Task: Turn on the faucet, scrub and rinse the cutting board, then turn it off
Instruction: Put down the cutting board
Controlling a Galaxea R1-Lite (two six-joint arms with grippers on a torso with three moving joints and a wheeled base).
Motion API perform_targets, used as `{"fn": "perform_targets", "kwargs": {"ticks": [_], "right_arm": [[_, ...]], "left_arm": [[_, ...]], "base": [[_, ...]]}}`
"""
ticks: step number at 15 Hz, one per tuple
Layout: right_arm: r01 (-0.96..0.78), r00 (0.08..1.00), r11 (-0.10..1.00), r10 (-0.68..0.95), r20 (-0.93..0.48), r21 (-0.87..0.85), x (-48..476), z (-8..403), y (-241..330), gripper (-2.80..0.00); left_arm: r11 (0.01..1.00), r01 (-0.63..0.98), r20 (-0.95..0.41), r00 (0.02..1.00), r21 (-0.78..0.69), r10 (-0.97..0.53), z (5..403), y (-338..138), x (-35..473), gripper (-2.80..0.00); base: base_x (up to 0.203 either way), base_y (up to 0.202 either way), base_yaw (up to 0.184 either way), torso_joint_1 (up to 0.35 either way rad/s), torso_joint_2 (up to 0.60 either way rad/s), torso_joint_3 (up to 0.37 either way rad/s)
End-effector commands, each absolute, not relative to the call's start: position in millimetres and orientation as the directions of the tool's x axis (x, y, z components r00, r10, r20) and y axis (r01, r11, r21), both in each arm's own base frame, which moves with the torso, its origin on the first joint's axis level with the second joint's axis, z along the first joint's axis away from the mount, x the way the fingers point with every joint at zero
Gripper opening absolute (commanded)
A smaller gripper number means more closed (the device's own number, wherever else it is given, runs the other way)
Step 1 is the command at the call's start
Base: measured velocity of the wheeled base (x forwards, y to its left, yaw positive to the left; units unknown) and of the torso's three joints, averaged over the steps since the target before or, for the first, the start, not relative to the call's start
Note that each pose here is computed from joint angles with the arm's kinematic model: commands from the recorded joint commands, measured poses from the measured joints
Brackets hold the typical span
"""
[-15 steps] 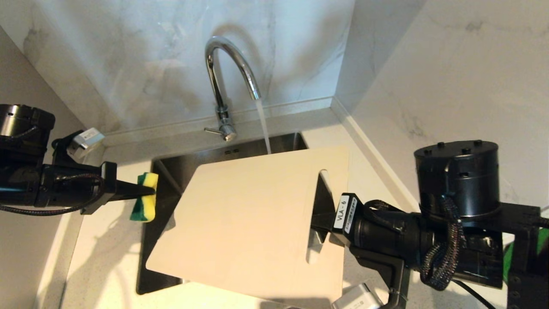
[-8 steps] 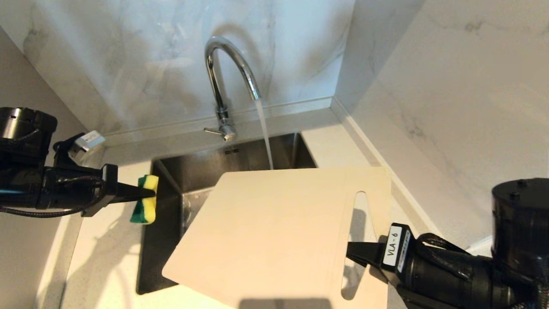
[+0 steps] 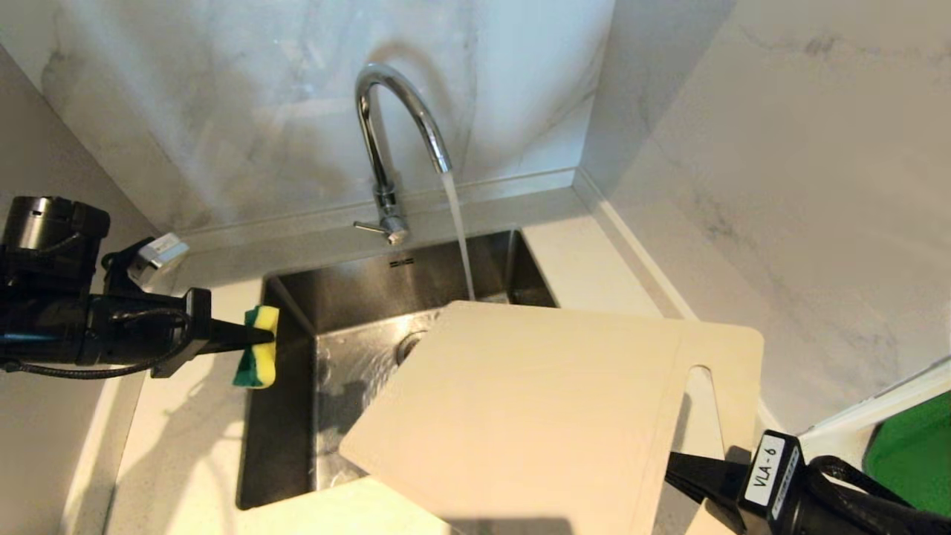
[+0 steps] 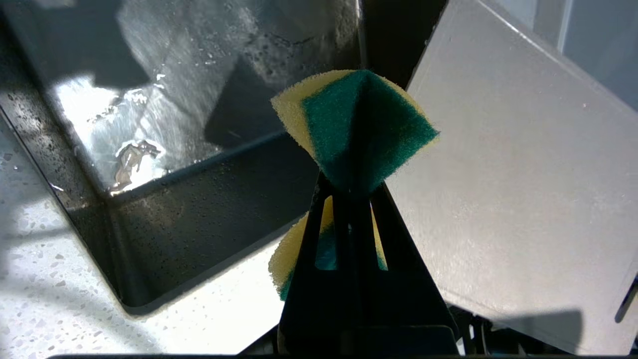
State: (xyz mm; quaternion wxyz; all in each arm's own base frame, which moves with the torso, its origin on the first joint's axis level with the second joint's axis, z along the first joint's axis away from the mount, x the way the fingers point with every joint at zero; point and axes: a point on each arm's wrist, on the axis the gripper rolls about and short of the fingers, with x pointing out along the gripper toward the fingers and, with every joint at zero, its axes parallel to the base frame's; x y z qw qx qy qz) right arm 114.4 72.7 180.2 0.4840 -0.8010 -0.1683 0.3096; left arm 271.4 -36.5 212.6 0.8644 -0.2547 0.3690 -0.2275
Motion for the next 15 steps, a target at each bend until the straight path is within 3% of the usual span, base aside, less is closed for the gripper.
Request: {"fn": "perform_targets", "kwargs": {"ticks": [1, 8, 15], "right_arm": [[-0.029, 0.793, -0.457, 0.531, -0.299, -0.889, 97.7, 175.7, 60.8, -2.80], [-0.157, 0.921, -0.393, 0.273, -0.278, -0.906, 80.9, 159.6, 34.7, -2.80], [-0.255, 0.944, -0.344, 0.117, -0.310, -0.904, 81.0, 148.6, 26.1, -2.80]], "left_arm": [[0.765, 0.199, -0.529, 0.616, -0.613, -0.584, 209.7, -37.1, 273.3, -2.80], [0.764, 0.193, -0.532, 0.613, -0.616, -0.584, 208.1, -37.6, 274.6, -2.80], [0.764, 0.187, -0.538, 0.608, -0.618, -0.584, 205.6, -37.8, 276.0, -2.80]], "base": [[0.000, 0.000, 0.000, 0.000, 0.00, 0.000], [0.000, 0.000, 0.000, 0.000, 0.00, 0.000], [0.000, 0.000, 0.000, 0.000, 0.00, 0.000]]}}
